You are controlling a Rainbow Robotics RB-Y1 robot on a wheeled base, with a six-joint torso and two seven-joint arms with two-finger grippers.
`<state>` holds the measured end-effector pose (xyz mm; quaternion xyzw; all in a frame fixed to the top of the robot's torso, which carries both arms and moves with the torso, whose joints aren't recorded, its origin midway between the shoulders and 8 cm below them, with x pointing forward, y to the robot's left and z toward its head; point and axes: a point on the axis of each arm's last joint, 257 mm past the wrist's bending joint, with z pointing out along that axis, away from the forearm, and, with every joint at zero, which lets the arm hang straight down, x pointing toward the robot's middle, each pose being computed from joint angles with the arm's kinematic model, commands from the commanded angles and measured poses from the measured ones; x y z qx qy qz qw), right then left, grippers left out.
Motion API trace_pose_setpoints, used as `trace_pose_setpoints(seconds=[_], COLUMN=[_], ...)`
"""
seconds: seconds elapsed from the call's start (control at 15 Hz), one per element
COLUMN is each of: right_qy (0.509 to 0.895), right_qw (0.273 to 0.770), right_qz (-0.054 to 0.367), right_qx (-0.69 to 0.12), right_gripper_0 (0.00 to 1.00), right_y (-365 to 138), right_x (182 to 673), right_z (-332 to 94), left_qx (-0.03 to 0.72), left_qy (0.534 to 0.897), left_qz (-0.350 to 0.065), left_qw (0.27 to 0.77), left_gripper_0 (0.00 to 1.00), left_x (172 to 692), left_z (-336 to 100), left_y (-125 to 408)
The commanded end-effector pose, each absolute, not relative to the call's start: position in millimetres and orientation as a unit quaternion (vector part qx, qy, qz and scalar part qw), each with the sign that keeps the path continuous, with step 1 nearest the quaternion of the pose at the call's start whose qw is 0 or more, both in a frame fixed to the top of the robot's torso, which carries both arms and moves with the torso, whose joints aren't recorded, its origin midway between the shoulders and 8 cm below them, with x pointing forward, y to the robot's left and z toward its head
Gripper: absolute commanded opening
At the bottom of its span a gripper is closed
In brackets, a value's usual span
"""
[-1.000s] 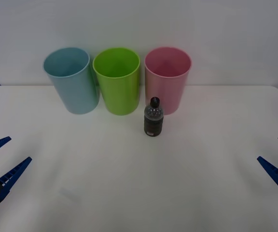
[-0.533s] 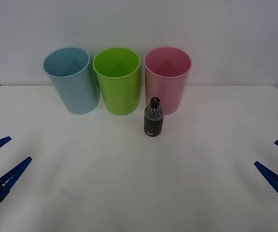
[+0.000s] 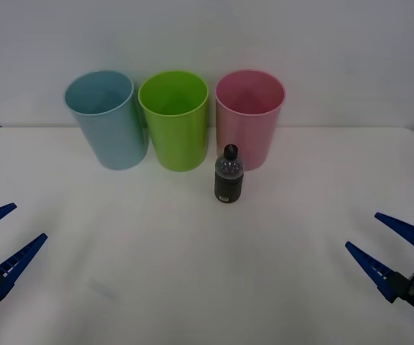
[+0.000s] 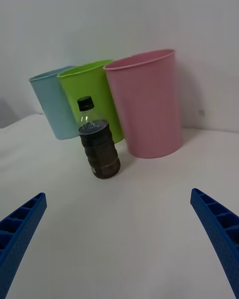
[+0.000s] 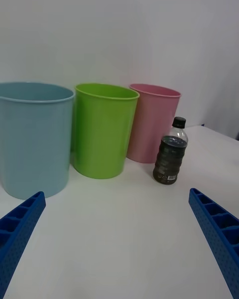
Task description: Grasp the object on the table and drop it into the matching bin: aluminum can to the light blue bin, PET bottle to the pink bin.
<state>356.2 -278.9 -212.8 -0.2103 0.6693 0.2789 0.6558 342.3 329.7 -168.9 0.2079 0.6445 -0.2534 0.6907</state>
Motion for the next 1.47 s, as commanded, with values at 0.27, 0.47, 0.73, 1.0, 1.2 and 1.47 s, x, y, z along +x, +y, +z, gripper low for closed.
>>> trace_pose_setpoints(seconds=[0.27, 0.47, 0.73, 1.0, 1.2, 1.47], right_qy=[0.662, 0.663, 0.670, 0.670, 0.677, 0.683], right_qw=[0.669, 0.671, 0.667, 0.671, 0.672, 0.674], right_qz=[0.229, 0.210, 0.214, 0.213, 0.195, 0.177], right_qx=[-0.249, -0.255, -0.245, -0.236, -0.226, -0.218], right_gripper_0=[1.00, 1.00, 1.00, 1.00, 1.00, 1.00], right_y=[-244.4, -225.5, -198.6, -171.3, -157.1, -137.4], right_x=[378.6, 393.0, 404.5, 417.6, 431.4, 446.1], right_z=[-231.6, -240.1, -250.4, -252.2, -256.7, -258.9], left_qx=[0.208, 0.208, 0.208, 0.208, 0.208, 0.208], left_qy=[0.645, 0.645, 0.645, 0.645, 0.645, 0.645], left_qz=[-0.253, -0.253, -0.253, -0.253, -0.253, -0.253], left_qw=[0.691, 0.691, 0.691, 0.691, 0.691, 0.691], left_gripper_0=[1.00, 1.00, 1.00, 1.00, 1.00, 1.00], left_x=[342.3, 342.3, 342.3, 342.3, 342.3, 342.3], left_z=[-168.9, -168.9, -168.9, -168.9, -168.9, -168.9], left_y=[329.7, 329.7, 329.7, 329.7, 329.7, 329.7])
